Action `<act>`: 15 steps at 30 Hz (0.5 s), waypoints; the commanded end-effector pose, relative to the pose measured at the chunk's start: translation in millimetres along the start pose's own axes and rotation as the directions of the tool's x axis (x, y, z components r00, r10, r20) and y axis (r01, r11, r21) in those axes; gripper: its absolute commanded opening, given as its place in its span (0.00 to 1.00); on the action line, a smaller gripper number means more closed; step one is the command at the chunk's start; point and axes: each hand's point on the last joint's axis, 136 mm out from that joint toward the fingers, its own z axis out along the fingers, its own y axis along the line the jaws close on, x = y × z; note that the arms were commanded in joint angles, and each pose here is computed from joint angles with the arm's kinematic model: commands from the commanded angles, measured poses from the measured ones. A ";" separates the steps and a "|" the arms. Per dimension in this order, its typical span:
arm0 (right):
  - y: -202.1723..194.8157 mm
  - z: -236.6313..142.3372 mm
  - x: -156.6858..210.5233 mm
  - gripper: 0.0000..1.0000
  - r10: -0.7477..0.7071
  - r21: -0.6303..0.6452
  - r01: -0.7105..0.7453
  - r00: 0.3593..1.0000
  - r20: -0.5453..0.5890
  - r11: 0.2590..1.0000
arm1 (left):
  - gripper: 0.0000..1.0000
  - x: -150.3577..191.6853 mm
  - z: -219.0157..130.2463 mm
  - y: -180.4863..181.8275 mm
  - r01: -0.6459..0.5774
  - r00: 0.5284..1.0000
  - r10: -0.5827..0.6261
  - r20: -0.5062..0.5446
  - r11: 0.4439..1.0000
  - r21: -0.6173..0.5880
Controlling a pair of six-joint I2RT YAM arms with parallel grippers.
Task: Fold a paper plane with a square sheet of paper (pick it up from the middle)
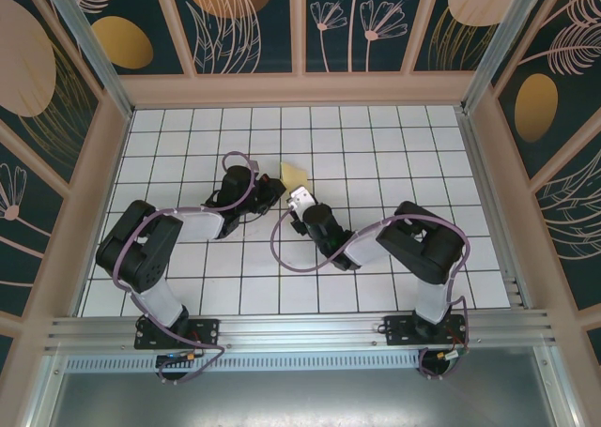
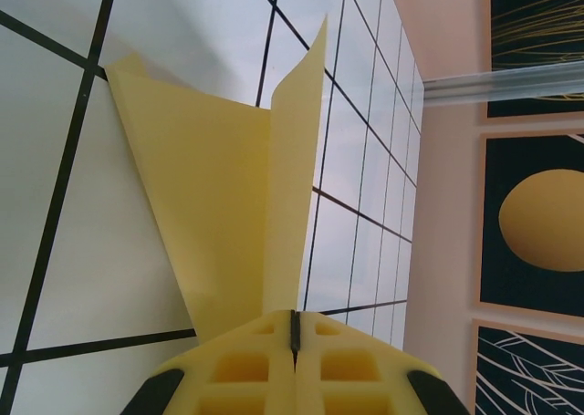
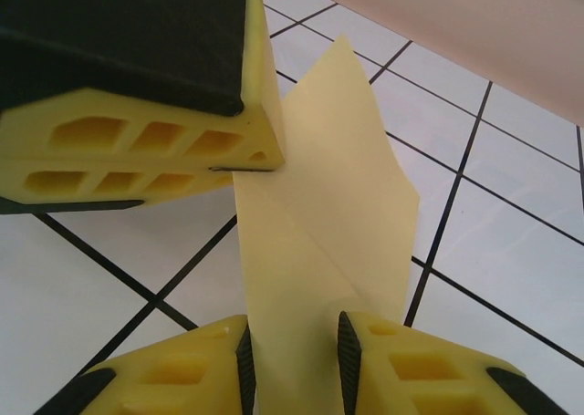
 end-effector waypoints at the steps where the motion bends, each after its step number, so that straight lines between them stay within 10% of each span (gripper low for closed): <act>1: 0.2 2.9 -12.4 0.30 0.012 0.015 -0.013 0.999 0.044 1.000 | 0.06 -4.6 -0.6 -10.2 -0.004 1.000 0.003 0.018 1.000 0.008; 15: 2.0 1.4 -7.9 0.07 0.105 -0.097 -0.102 0.994 0.022 0.990 | 0.34 -10.0 -2.9 -4.3 -0.034 0.998 0.036 0.046 0.999 -0.036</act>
